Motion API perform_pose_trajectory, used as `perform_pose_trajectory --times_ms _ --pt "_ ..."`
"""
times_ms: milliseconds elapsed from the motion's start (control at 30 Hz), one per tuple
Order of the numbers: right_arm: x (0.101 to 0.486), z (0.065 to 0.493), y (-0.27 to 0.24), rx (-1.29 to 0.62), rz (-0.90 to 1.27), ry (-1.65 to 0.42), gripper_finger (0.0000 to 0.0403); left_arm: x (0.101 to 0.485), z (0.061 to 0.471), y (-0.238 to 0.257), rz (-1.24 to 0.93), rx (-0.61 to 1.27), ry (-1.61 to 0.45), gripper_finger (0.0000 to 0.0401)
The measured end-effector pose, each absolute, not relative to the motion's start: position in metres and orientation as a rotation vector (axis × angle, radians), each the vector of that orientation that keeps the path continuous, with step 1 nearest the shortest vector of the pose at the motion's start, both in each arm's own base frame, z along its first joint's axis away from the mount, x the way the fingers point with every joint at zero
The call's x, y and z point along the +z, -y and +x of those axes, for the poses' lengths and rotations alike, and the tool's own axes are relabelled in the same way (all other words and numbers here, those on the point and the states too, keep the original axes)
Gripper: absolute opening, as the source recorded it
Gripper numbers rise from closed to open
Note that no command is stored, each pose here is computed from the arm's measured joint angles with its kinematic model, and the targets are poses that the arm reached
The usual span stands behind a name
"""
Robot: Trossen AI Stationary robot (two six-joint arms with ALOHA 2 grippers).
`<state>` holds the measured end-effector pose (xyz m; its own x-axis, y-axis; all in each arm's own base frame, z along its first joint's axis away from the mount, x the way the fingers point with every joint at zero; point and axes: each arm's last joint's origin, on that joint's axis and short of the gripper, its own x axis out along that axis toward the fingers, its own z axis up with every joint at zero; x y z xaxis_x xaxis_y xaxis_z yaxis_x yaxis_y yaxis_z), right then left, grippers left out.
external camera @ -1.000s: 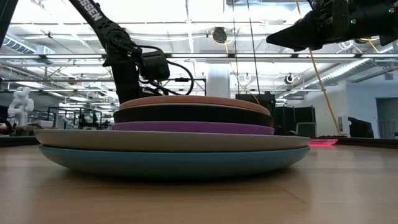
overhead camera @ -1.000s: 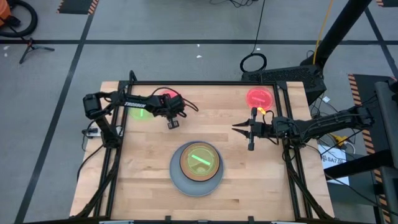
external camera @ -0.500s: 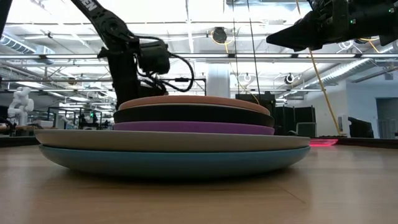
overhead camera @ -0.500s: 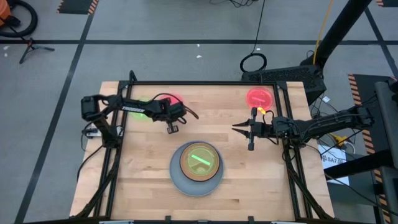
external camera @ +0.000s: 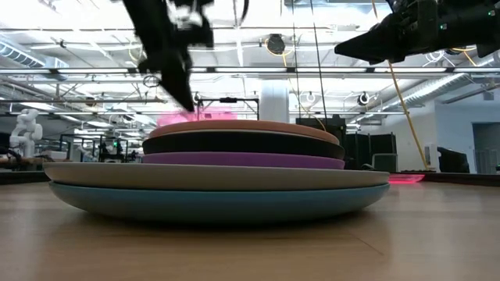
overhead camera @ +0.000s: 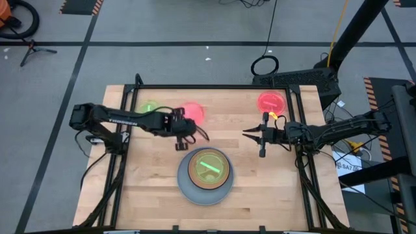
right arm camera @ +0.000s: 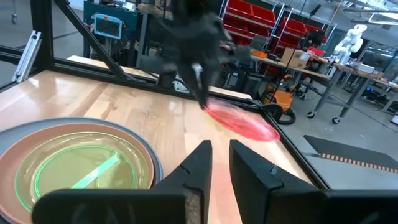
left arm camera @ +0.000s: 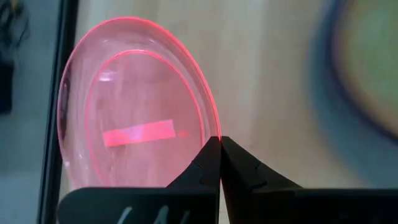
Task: Stack plastic plates
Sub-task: Stack the left red transparent plate on top of the green transparent plate, then stack the red transparent plate on top of the red transparent plate
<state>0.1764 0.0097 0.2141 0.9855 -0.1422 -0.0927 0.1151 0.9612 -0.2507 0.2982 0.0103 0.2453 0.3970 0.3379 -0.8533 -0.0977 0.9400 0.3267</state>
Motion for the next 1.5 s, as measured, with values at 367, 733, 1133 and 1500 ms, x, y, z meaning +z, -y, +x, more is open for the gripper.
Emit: perform_pose_trajectory --times_ms 367,733,1133,1500 --pt "0.214 0.176 -0.010 -0.131 -0.247 -0.111 0.0050 0.301 0.308 0.076 0.232 0.021 -0.903 0.0003" --pt "0.216 0.176 -0.010 -0.133 -0.244 -0.093 0.0050 0.285 0.315 0.125 0.221 -0.130 -0.857 0.0003" --pt "0.218 0.175 -0.010 -0.132 -0.254 -0.083 0.0050 0.276 0.324 0.128 0.147 -0.157 -0.870 0.0022" --pt "0.218 0.175 -0.010 -0.132 -0.258 -0.083 0.0050 0.269 0.328 0.126 0.150 -0.157 -0.896 0.0066"
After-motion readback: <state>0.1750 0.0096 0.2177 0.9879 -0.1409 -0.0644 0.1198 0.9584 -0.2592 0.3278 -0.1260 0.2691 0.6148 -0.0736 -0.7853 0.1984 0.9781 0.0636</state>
